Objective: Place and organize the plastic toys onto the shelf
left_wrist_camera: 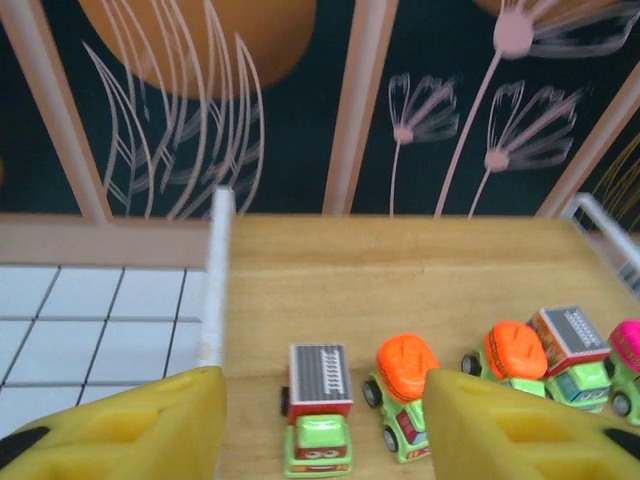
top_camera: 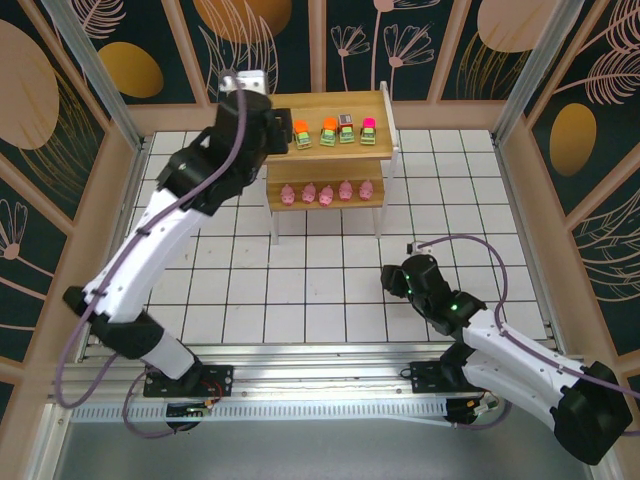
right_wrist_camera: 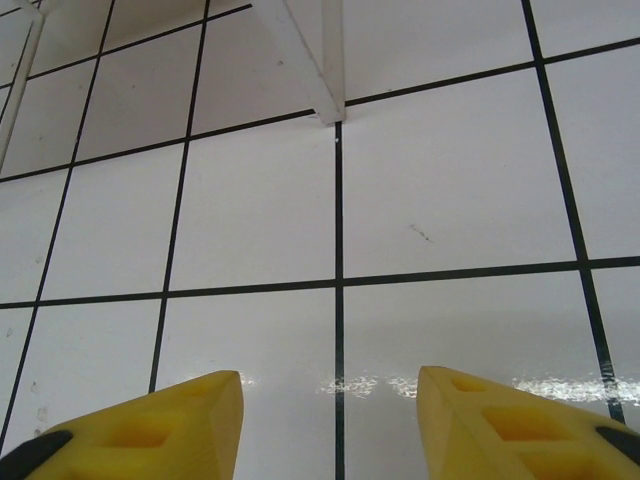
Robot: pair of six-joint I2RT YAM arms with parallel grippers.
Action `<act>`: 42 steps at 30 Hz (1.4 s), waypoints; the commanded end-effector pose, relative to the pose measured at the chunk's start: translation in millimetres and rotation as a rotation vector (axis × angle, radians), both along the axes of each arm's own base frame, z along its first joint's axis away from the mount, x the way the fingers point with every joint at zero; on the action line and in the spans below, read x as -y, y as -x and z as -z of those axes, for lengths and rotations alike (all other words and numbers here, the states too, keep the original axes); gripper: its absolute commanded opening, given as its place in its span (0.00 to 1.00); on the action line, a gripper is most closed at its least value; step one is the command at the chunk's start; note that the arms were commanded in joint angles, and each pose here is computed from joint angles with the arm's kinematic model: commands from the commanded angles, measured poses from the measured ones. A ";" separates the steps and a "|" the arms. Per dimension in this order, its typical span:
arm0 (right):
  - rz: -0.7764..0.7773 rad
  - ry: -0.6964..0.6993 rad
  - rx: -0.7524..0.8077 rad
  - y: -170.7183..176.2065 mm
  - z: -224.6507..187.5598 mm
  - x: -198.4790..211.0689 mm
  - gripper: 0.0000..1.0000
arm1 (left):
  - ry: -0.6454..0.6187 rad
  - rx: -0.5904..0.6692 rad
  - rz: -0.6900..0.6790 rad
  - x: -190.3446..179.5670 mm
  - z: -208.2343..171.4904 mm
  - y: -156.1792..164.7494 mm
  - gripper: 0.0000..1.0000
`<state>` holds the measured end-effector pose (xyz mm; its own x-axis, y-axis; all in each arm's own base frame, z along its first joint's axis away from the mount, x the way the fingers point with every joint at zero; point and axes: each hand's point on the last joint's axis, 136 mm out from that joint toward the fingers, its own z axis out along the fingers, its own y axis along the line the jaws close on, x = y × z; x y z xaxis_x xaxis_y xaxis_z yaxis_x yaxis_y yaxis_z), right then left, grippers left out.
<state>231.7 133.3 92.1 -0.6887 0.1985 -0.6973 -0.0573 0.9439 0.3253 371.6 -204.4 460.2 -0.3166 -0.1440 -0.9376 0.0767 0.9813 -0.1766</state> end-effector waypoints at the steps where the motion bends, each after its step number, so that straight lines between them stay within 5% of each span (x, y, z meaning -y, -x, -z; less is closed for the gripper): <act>1: 0.049 0.029 0.014 -7.4 -4.6 8.9 0.57 | 0.018 0.096 -0.045 -26.3 -21.7 15.9 0.63; 6: 0.095 0.050 0.033 -16.8 -19.9 19.1 0.71 | -0.003 0.078 -0.064 -45.9 3.6 25.5 0.80; 9: 0.132 0.053 0.039 -24.3 -31.4 29.8 0.72 | 0.014 0.056 -0.088 -65.0 27.6 25.1 0.81; 11: 0.122 0.027 0.036 -27.3 -35.8 28.5 0.73 | 0.029 0.052 -0.049 -69.7 39.7 26.7 0.99; 29: 0.276 -0.013 -0.035 -75.8 -44.4 76.6 0.75 | 0.145 -0.149 -0.230 -157.1 199.2 5.6 0.99; 42: 0.292 0.008 -0.208 -119.6 -4.4 91.0 0.75 | -0.027 -0.139 -0.313 -183.2 279.0 -12.2 0.99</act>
<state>337.2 45.2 90.9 -0.7363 0.4111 -0.5374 0.2986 0.9102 0.2872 372.6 -31.7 172.7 -0.4742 -0.2747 -0.8365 -0.2374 0.9548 -0.1790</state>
